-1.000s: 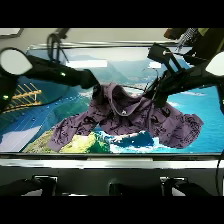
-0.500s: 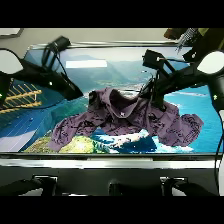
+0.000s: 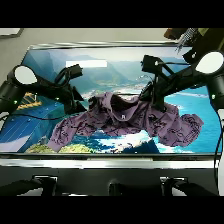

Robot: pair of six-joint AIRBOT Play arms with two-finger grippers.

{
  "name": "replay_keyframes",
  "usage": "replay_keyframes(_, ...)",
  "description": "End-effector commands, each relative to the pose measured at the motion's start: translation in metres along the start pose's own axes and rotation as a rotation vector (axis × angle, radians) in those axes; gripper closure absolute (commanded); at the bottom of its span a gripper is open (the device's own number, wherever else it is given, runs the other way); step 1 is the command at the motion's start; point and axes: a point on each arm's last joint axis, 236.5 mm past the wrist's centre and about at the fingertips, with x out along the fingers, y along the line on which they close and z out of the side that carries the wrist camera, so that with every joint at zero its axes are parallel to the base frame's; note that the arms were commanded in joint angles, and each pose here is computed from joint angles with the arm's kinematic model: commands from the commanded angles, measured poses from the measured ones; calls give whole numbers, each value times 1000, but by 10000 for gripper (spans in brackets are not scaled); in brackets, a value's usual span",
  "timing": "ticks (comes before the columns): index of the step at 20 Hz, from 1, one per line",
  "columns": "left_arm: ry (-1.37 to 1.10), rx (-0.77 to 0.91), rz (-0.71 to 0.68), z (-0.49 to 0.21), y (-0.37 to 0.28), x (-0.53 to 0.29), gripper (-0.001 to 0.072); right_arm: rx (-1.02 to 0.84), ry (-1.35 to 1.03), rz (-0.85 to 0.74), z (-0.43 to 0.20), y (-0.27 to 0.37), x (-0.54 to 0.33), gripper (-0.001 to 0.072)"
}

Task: Fold the clothes and pants, and hang the long-sleeved shirts on hangers.

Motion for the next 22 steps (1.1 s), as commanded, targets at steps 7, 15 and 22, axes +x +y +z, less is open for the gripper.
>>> replay_keyframes(7,-106,188,-25,33,-14,16,151,2,11,38,-3,7,2,666)
replay_keyframes(15,-81,214,-79,32,-22,46,404,1,10,34,-3,6,2,666)
replay_keyframes(22,-83,213,-75,32,-21,45,685,2,10,34,-3,6,2,664)
